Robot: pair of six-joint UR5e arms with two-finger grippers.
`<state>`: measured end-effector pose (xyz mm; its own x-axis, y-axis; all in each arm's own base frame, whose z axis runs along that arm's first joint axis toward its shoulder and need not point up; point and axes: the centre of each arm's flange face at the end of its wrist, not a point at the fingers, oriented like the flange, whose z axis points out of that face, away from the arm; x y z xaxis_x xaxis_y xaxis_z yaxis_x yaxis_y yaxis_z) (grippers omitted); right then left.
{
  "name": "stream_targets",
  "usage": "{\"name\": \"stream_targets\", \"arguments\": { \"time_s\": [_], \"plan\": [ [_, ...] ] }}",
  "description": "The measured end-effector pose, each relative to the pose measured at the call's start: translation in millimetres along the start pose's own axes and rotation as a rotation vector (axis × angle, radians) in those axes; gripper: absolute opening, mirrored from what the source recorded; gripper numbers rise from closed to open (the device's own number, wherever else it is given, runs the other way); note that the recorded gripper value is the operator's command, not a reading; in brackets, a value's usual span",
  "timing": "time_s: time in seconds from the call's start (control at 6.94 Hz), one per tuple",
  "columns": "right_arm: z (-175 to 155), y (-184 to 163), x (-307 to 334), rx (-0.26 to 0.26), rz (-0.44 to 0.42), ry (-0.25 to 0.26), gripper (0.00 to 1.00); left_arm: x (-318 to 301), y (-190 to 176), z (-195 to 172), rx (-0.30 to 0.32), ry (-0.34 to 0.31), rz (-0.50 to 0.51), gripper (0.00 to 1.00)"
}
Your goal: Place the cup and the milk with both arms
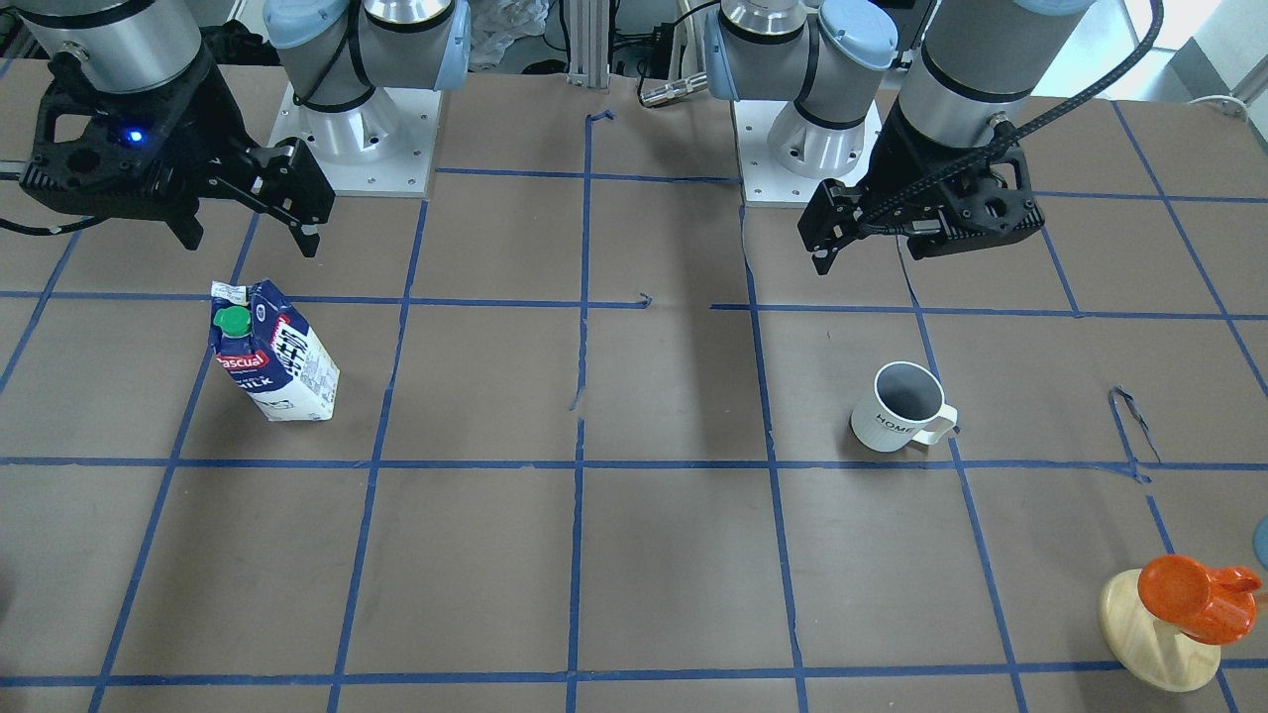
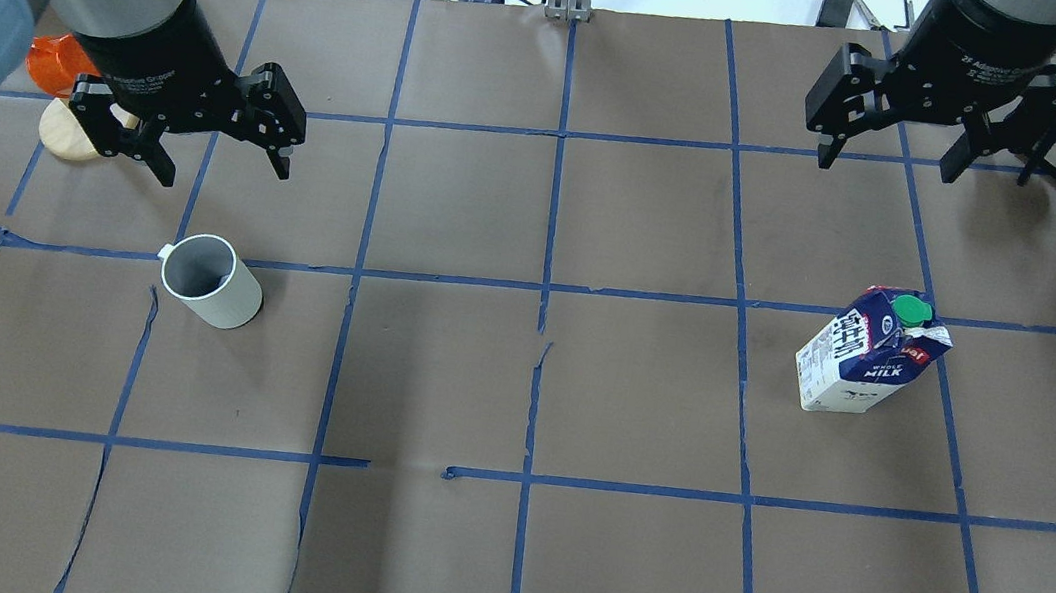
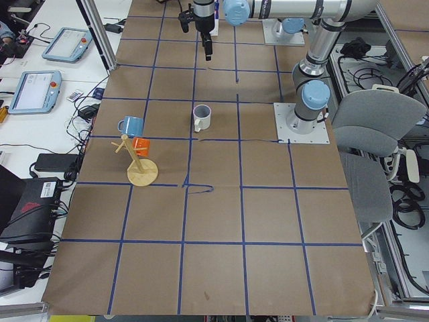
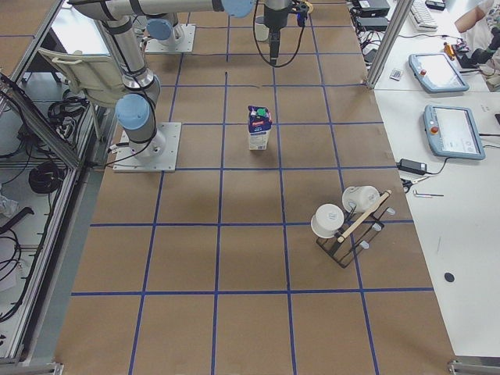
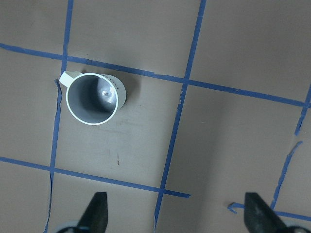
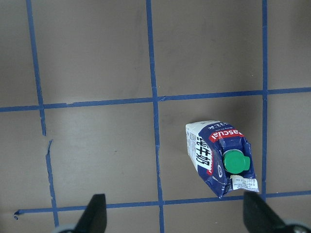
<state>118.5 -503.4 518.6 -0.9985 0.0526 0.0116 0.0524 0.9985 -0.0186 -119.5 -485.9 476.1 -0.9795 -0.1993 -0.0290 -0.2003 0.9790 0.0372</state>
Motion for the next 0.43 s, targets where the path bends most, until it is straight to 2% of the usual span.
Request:
{"name": "stream_targets", "arguments": {
  "time_s": [0.43],
  "plan": [
    [0.1, 0.0, 0.2, 0.000, -0.001, 0.002, 1.00, 0.5, -2.9, -3.7, 0.030, 0.008, 0.103, 1.00]
  ]
}}
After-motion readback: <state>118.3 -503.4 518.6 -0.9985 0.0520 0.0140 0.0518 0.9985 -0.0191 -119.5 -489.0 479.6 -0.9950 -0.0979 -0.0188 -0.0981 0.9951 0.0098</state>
